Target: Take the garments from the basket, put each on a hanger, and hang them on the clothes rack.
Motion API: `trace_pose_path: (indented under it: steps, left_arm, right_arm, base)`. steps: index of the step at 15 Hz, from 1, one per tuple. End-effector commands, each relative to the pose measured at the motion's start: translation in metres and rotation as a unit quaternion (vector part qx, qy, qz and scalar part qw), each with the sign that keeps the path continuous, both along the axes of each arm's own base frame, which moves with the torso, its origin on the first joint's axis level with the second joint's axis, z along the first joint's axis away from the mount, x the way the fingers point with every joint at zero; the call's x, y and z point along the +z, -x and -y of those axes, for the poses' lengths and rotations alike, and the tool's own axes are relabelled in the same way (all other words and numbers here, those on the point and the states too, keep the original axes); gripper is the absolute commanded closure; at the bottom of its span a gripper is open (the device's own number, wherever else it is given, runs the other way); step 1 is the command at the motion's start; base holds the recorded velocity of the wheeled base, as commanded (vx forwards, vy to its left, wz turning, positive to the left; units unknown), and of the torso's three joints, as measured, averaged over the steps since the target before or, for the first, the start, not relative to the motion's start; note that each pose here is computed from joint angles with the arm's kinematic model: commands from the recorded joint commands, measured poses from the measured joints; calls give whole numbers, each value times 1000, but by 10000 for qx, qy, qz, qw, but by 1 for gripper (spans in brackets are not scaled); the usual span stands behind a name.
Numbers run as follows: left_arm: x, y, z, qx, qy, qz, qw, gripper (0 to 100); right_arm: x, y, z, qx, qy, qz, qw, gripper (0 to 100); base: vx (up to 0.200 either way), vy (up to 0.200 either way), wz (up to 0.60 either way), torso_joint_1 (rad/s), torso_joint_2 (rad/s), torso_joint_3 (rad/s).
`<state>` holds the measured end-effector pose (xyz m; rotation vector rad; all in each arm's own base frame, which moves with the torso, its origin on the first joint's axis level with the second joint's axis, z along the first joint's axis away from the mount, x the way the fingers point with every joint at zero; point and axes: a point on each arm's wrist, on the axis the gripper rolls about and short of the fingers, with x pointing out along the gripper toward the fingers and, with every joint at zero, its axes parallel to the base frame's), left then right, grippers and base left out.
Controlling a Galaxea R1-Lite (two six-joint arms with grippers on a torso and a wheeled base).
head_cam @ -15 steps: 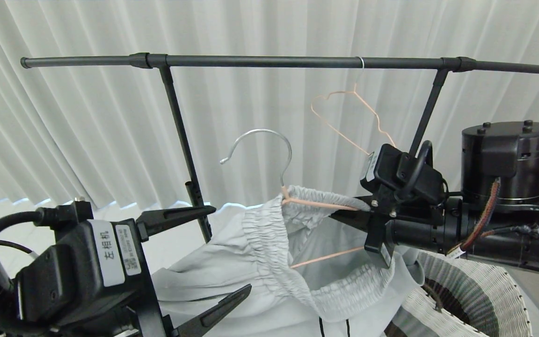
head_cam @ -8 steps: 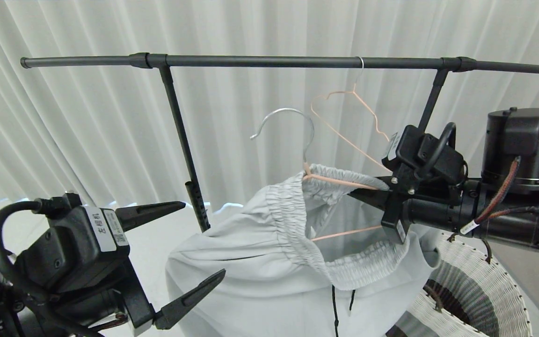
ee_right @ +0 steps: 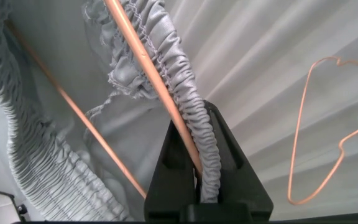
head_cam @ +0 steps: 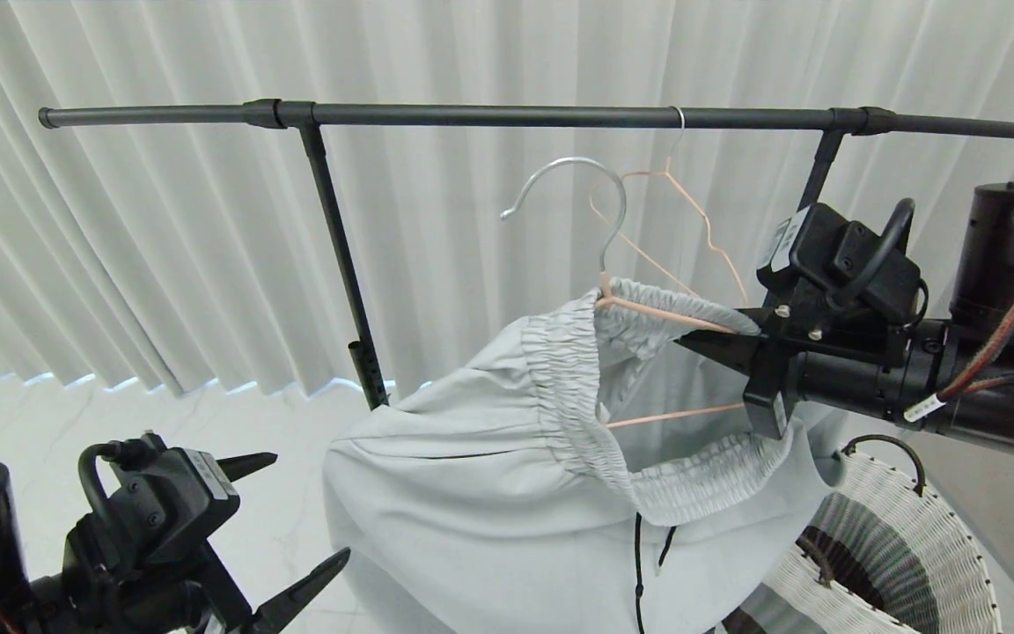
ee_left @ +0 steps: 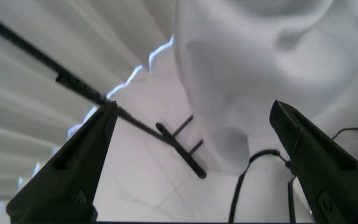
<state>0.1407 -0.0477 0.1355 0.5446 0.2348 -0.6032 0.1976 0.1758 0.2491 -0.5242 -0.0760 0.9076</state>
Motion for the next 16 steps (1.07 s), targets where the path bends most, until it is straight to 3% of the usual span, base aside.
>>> trace_pose_path:
  steps: [1, 4, 5, 9, 13, 16]
  left_arm:
    - [-1, -10, -2, 152, 10, -122, 9998, 0]
    - [0, -17, 1, 125, 82, -187, 9997, 0]
    - [0, -17, 1, 125, 84, -180, 9997, 100]
    - [0, -17, -1, 188, 86, -189, 9996, 100]
    - [-9, -16, -32, 1166, 21, -343, 9926, 100]
    - [-11, -13, -38, 1340, 7, -334, 9904, 100]
  right_arm:
    - [4, 4, 0, 49, -52, 60, 10000, 100]
    - [5, 7, -2, 110, -87, 101, 9999, 100]
    - [5, 7, -2, 118, -88, 100, 9998, 100]
    - [5, 7, -1, 79, -90, 97, 9999, 100]
    - [8, -1, 18, -321, -99, 108, 9994, 100]
    - [8, -3, 20, -377, -117, 109, 9992, 100]
  base:
    - [0, 0, 0, 0, 0, 0]
    - [0, 0, 0, 0, 0, 0]
    - [0, 0, 0, 0, 0, 0]
    - [0, 0, 0, 0, 0, 0]
    - [0, 0, 0, 0, 0, 0]
    - [0, 0, 0, 0, 0, 0]
